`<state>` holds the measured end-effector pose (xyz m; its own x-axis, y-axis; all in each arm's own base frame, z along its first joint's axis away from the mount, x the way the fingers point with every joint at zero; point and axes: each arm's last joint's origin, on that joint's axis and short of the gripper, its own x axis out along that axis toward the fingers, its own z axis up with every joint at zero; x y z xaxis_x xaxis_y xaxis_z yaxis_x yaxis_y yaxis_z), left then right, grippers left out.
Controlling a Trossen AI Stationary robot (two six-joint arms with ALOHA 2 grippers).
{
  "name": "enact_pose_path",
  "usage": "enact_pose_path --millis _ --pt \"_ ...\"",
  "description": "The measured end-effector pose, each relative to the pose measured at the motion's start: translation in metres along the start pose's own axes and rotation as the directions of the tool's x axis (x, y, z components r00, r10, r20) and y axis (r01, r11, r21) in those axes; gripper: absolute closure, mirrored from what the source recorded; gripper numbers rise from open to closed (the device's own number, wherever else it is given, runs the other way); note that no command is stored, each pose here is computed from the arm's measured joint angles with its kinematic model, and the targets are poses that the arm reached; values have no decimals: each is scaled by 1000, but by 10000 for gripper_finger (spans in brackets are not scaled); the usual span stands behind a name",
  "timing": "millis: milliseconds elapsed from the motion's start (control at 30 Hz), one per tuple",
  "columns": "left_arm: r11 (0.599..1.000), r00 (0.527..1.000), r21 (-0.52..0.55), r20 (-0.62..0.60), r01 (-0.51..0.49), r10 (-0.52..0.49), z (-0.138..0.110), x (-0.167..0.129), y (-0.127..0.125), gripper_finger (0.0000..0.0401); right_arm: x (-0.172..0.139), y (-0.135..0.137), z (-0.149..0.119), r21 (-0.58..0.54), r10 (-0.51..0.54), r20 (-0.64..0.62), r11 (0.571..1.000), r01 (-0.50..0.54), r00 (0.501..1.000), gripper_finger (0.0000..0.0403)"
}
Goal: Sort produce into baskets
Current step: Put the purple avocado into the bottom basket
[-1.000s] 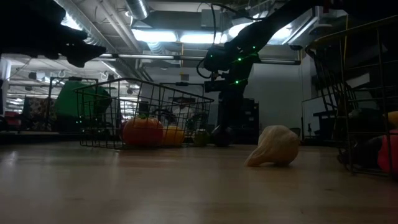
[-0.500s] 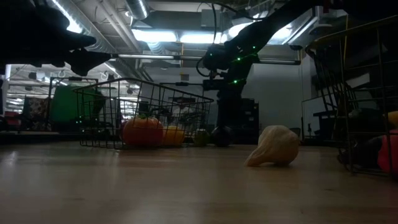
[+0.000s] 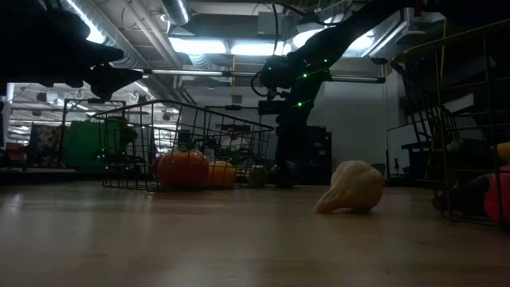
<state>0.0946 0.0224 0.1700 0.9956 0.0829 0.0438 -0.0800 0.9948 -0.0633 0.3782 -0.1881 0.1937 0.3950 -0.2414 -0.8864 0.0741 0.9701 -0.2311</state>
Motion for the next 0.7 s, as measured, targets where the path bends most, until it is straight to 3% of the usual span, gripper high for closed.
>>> enact_pose_path --millis 167,333,567,700 --pt "1000 1000 0 0 0 0 0 0 0 66 0 -5 0 -8 -71 -8 997 71 997 111" --pt "1000 1000 0 -1 0 0 0 0 0 66 0 -9 -3 14 14 21 1000 -15 1000 104" --pt "1000 1000 0 -1 0 0 0 0 0 66 0 -21 -11 75 49 17 996 -51 999 19" --pt "1000 1000 -5 -1 0 0 0 0 0 66 2 -24 -15 81 61 10 995 -62 998 18"
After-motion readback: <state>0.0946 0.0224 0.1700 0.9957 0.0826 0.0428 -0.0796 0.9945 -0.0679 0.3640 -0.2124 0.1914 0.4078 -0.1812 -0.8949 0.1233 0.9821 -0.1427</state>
